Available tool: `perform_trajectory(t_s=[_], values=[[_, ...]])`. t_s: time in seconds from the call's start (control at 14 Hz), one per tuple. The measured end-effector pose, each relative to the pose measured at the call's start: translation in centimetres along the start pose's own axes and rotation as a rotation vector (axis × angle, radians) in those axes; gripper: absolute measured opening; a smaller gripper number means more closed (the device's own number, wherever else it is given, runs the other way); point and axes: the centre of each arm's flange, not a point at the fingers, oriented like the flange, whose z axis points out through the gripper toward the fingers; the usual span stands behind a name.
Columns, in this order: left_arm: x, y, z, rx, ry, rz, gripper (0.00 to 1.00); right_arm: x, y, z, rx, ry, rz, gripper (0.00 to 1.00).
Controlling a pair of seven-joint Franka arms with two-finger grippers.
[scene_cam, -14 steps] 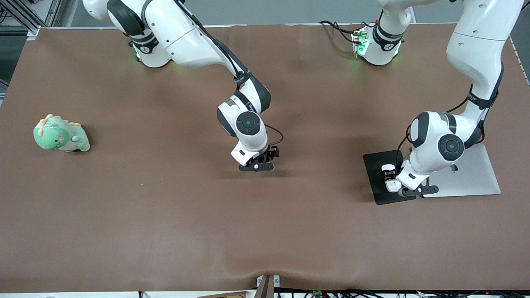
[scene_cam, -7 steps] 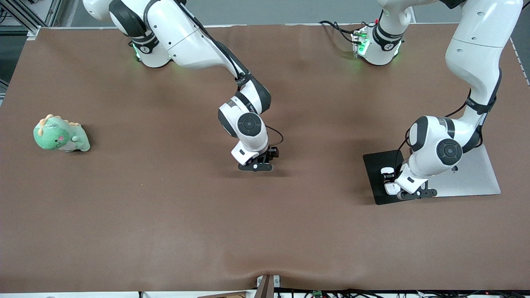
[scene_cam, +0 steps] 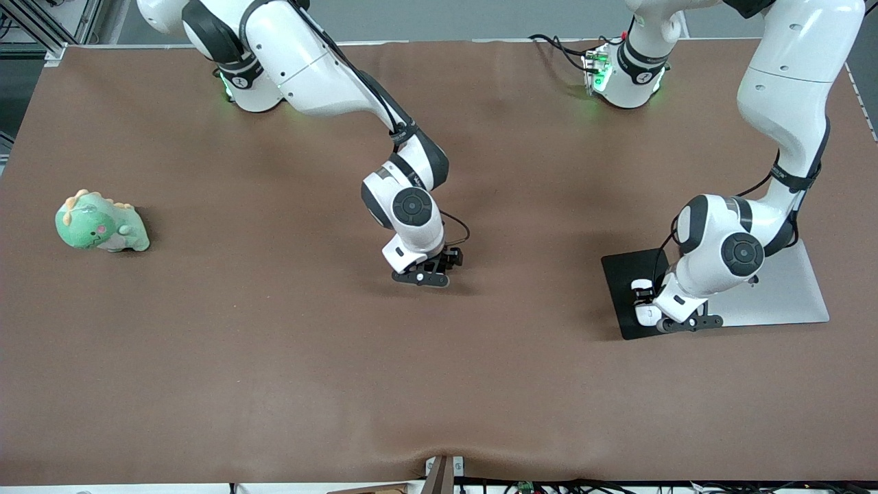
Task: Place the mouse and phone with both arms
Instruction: 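Lower the mouse onto the pad while the right gripper grasps the phone, then carry the phone toward the plush toy while the left gripper withdraws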
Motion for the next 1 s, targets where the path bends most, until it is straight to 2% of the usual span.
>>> perform_trajectory(t_s=[0.07, 0.21, 0.43, 0.71, 0.86, 1.0], values=[[0.1, 0.0, -0.1, 0.000, 0.003, 0.000, 0.96, 0.1, 0.0, 0.0, 0.000, 0.006, -0.003, 1.00], [0.6, 0.0, -0.7, -0.002, 0.016, -0.001, 1.00, 0.3, 0.1, -0.4, -0.009, 0.020, -0.010, 0.81], [1.5, 0.2, -2.7, 0.008, 0.011, 0.001, 1.00, 1.0, 0.3, -0.6, -0.012, 0.040, -0.012, 0.81], [3.8, -0.1, -10.4, 0.047, -0.025, -0.010, 1.00, 4.2, 1.9, -3.0, -0.013, 0.101, 0.007, 0.81], [4.9, -0.3, -14.8, 0.063, -0.034, -0.022, 1.00, 6.5, 3.9, -6.1, -0.039, 0.099, -0.039, 0.81], [5.5, -0.6, -18.7, 0.074, -0.037, -0.032, 1.00, 9.0, 7.1, -9.9, -0.063, 0.073, -0.084, 0.81]])
